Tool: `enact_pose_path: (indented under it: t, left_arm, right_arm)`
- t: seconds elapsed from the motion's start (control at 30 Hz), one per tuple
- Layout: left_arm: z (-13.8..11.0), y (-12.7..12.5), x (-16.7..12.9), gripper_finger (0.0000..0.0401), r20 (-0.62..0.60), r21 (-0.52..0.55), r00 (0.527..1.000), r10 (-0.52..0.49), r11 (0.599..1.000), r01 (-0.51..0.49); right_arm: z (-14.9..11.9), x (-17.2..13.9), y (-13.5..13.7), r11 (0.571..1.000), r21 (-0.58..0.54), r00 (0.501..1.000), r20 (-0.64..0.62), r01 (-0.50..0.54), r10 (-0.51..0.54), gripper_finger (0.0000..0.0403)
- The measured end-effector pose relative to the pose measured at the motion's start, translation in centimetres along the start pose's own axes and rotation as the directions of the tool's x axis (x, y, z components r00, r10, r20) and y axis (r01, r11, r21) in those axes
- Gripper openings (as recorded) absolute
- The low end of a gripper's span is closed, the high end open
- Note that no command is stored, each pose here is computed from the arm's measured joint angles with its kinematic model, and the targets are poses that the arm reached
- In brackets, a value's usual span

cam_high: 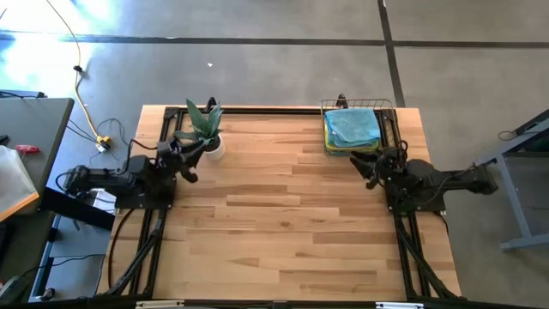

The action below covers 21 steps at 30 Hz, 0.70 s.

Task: Fold microfiber towels
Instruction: Return to Home Position

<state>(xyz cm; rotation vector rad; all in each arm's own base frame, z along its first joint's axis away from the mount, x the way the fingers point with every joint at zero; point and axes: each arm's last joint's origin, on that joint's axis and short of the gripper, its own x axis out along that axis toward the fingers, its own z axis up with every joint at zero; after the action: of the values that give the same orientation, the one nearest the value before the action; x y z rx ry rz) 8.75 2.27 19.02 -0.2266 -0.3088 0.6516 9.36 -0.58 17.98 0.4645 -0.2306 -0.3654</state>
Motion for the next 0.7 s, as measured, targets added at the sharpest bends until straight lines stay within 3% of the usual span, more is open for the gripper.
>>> enact_pose_path:
  t: [0.37,0.7]
  left_arm:
    - [0.5,2.6,0.8,0.0101,0.089,0.059,0.954,0.285,0.955,-0.290]
    - [1.2,4.8,0.8,0.0102,0.177,0.077,0.854,0.489,0.859,-0.507]
  right_arm:
    - [0.8,0.5,-2.8,0.955,-0.048,0.952,0.104,0.293,-0.287,0.0171]
    - [2.2,0.2,-5.4,0.837,-0.026,0.815,0.245,0.546,-0.525,0.0171]
